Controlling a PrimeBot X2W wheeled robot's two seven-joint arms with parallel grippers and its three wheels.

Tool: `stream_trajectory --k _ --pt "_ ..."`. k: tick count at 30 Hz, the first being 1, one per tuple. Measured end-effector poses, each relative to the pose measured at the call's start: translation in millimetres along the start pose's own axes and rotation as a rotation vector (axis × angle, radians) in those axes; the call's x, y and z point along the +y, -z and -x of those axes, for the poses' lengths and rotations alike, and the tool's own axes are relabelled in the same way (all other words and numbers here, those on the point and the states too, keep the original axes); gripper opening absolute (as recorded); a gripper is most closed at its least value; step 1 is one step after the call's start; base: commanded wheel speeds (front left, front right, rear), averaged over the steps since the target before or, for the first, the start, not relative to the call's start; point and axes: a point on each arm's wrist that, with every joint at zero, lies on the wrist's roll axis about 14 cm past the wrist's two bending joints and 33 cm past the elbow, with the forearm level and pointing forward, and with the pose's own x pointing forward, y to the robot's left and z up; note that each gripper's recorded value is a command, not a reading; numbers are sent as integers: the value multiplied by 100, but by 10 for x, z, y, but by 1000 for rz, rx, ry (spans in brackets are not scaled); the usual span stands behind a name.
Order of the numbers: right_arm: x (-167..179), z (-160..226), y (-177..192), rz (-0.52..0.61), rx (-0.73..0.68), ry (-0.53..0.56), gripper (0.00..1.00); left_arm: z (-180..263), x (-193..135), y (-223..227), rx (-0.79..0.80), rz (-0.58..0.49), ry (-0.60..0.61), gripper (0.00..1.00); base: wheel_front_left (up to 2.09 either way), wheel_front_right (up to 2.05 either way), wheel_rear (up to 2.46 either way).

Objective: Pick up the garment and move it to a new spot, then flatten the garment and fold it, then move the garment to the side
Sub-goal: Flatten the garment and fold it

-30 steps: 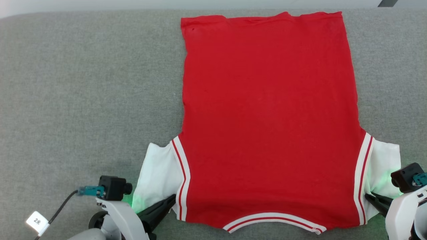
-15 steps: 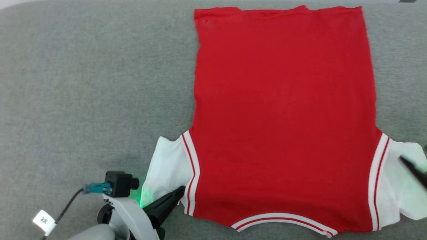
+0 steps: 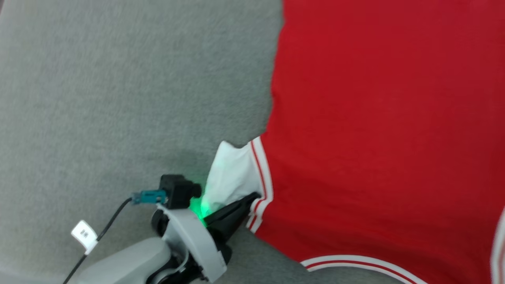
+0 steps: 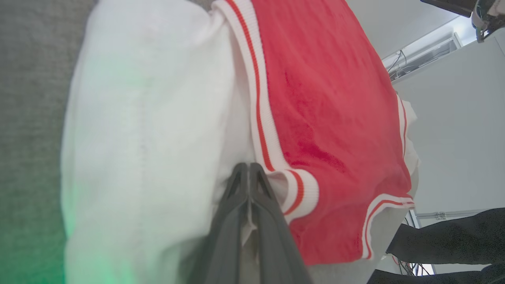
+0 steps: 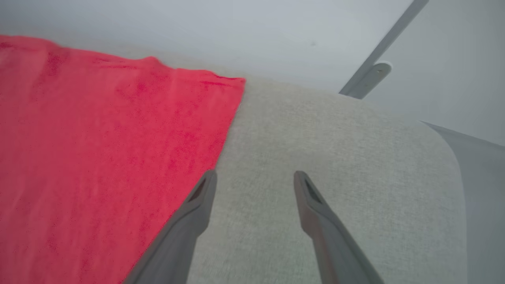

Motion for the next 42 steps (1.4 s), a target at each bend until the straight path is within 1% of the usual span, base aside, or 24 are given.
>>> stream_trajectory --k 2,4,5,7,8,11,13,15,17,18,19,20,21,26,31,36,39,42 --pt "-73 -211 -98 4 31 34 100 -41 20 3 -2 2 3 0 0 0 0" --pt "-89 -424 -110 35 87 59 100 -73 54 10 -2 4 2 0 0 0 0" --pt "-80 -533 -108 42 115 64 100 -89 64 18 -3 12 5 0 0 0 0" --pt "-29 -749 -102 21 158 52 100 -118 97 33 -3 21 5 0 0 0 0" --pt "-12 -853 -81 15 186 50 100 -133 111 39 -3 26 5 0 0 0 0" --pt "54 -1139 82 49 285 57 100 -172 159 64 2 39 4 0 0 0 0" --pt "87 -1307 194 45 334 53 100 -196 192 75 5 48 4 0 0 0 0" --pt "145 -1454 303 39 369 40 100 -213 223 96 10 57 0 0 0 0 0" --pt "165 -1564 316 27 377 35 100 -225 255 112 15 64 -3 0 0 0 0" --pt "186 -1620 328 27 376 31 85 -233 270 119 16 66 -5 0 0 0 0" --pt "205 -1667 334 24 368 26 43 -239 280 122 18 67 -7 0 0 0 0" --pt "214 -1703 325 18 356 22 17 -240 287 124 18 69 -7 0 0 0 0" --pt "224 -1732 311 15 340 18 0 -241 290 123 18 70 -7 0 0 0 0" --pt "308 -1732 281 -2 294 -13 0 -217 289 83 0 70 -13 0 0 0 0" --pt "368 -1521 318 40 273 -51 0 -138 262 -7 -39 83 -23 0 0 0 0" --pt "325 -1057 475 90 284 -90 0 -8 215 -64 -64 81 -28 0 0 0 0" --pt "254 -706 680 95 316 -110 0 64 196 -67 -68 69 -32 0 0 0 0" --pt "281 -354 952 70 356 -154 0 117 177 -79 -72 53 -39 0 0 0 0"
